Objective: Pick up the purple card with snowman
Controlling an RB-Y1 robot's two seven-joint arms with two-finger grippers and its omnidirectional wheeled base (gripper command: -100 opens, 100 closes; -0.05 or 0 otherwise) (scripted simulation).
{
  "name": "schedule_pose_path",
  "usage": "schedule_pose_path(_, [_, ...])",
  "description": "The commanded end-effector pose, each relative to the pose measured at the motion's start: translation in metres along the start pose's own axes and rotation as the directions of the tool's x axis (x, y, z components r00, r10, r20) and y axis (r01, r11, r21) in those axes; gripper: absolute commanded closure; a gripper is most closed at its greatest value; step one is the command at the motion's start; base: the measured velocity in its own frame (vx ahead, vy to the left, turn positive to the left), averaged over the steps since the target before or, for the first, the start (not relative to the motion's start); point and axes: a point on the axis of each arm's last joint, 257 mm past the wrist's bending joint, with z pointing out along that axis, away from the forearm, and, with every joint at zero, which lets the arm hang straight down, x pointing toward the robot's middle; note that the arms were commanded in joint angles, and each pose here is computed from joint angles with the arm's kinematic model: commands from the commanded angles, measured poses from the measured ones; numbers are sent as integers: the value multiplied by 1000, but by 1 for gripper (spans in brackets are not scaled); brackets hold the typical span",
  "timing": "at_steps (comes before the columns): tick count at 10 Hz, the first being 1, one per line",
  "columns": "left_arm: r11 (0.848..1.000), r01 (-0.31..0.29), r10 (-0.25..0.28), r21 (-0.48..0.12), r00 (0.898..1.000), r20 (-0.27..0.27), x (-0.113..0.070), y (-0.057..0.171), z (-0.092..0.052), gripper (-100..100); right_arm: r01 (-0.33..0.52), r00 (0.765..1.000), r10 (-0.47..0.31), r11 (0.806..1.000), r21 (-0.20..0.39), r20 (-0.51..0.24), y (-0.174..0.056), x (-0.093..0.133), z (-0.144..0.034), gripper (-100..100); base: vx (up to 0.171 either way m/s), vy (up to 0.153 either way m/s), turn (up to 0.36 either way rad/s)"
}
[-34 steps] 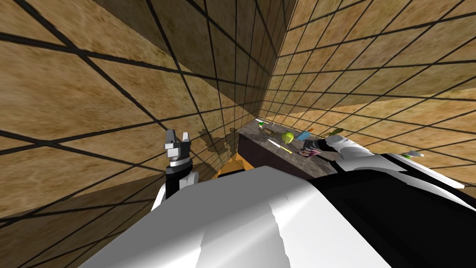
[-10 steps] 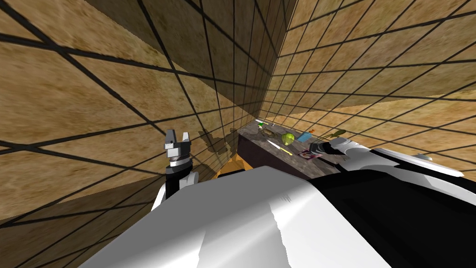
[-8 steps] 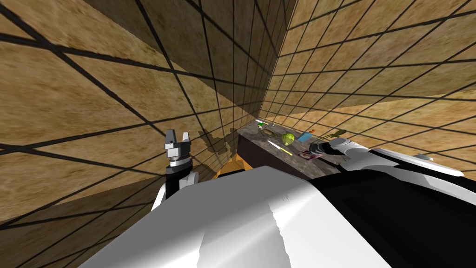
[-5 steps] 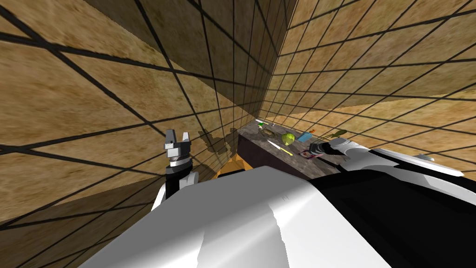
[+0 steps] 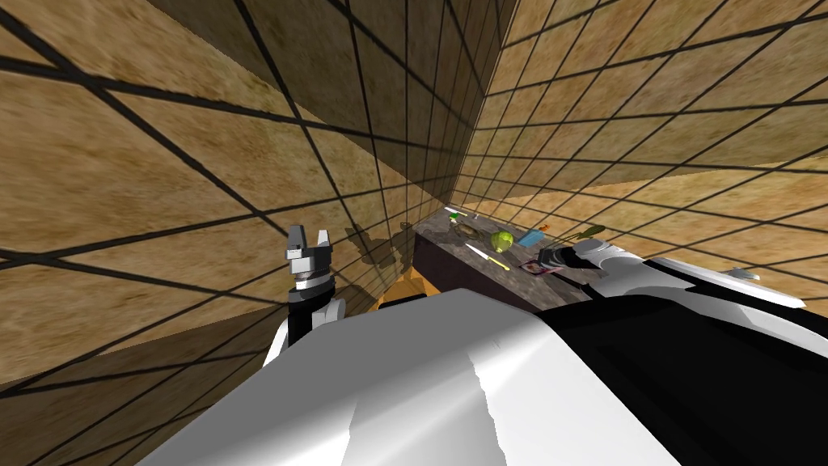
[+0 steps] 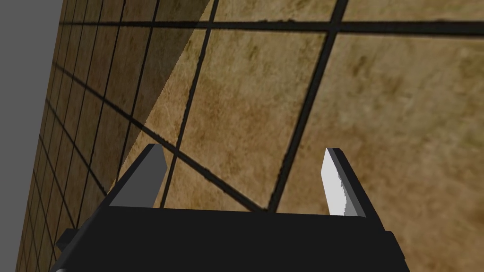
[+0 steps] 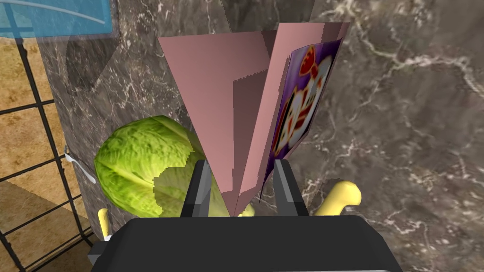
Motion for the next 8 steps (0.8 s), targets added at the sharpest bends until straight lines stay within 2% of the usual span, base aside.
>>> schedule_pose_path(1, [1000, 0, 0, 0, 1000, 0, 0, 0, 0, 0, -1, 1000, 1, 1000, 3, -1, -3, 0, -2, 100, -20, 19, 7])
schedule_pose_path(8, [1000, 0, 0, 0, 1000, 0, 0, 0, 0, 0, -10, 1000, 10, 1000, 3, -4, -10, 3, -9, 100, -20, 12, 9])
